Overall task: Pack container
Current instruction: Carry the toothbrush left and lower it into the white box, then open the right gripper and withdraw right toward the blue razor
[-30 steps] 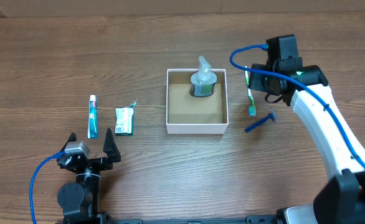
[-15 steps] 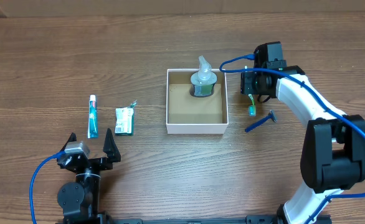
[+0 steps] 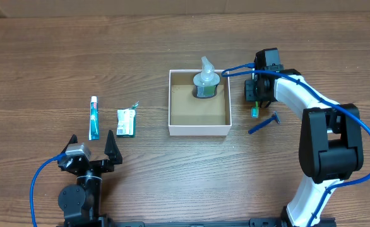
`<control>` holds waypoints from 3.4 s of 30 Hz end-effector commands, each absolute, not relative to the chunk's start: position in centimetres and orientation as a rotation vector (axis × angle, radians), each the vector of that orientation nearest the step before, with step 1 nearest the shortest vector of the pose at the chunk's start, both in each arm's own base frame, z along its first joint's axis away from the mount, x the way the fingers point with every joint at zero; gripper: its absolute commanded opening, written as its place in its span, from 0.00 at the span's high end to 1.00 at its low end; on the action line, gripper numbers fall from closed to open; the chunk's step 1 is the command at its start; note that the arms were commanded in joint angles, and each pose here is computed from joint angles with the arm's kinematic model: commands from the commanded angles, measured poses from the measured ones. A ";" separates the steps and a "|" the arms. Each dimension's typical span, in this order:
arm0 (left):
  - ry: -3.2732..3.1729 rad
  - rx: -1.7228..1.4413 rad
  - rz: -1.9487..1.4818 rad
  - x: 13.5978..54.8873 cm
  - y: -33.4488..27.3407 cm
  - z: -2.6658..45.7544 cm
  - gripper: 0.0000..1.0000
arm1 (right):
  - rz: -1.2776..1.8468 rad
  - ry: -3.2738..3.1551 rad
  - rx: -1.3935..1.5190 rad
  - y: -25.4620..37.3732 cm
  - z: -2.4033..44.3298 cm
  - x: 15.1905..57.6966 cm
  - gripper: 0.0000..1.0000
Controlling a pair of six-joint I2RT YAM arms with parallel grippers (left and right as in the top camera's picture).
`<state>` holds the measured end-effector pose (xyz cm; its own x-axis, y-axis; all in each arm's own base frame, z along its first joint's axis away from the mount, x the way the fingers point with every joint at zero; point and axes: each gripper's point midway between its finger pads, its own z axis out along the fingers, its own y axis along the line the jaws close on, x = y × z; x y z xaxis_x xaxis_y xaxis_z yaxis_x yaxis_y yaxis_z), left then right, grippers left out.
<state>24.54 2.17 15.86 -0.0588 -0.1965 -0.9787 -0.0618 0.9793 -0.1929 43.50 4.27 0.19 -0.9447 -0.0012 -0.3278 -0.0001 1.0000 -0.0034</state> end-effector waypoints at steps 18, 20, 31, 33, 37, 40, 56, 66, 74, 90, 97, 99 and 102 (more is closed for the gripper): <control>1.623 -0.204 -0.131 24.5 2.0 15.9 0.00 | 0.383 2.472 -0.008 8.5 25.4 41.7 0.96; 1.623 -0.204 -0.131 24.5 2.0 15.9 0.00 | 0.465 2.477 0.003 9.5 26.5 40.0 0.96; 1.623 -0.204 -0.131 24.5 2.0 15.9 0.00 | 0.532 2.493 -0.363 21.5 26.8 34.3 0.96; 1.623 -0.204 -0.131 24.5 2.0 15.9 0.00 | 0.478 2.486 -0.388 23.1 26.4 33.8 0.96; 1.623 -0.204 -0.131 24.5 2.0 15.9 0.00 | 0.424 2.515 -0.438 24.9 23.7 33.7 0.96; 1.623 -0.204 -0.131 24.5 2.0 15.9 0.00 | 0.404 2.558 -0.446 25.5 21.4 34.4 0.96; 1.623 -0.204 -0.131 24.5 2.0 15.9 0.00 | 0.356 2.651 -0.460 27.0 15.2 36.5 0.92; 1.623 -0.204 -0.131 24.5 2.0 15.9 0.00 | 0.345 2.645 -0.456 26.9 15.2 36.7 0.41; 1.623 -0.204 -0.131 24.5 2.0 15.9 0.00 | 0.355 2.626 -0.452 26.6 17.0 36.3 0.40; 1.623 -0.204 -0.131 24.5 2.0 15.9 0.00 | -0.142 2.715 0.576 6.8 22.3 29.8 0.33; 1.623 -0.204 -0.131 24.5 2.0 15.9 0.00 | -0.057 2.765 1.000 0.9 14.8 29.5 0.37; 1.623 -0.204 -0.131 24.5 2.0 15.9 0.00 | 0.066 2.791 1.048 1.6 12.6 29.4 0.44; 1.623 -0.204 -0.131 24.5 2.0 15.9 0.00 | 0.149 2.768 1.144 2.3 9.8 29.3 0.47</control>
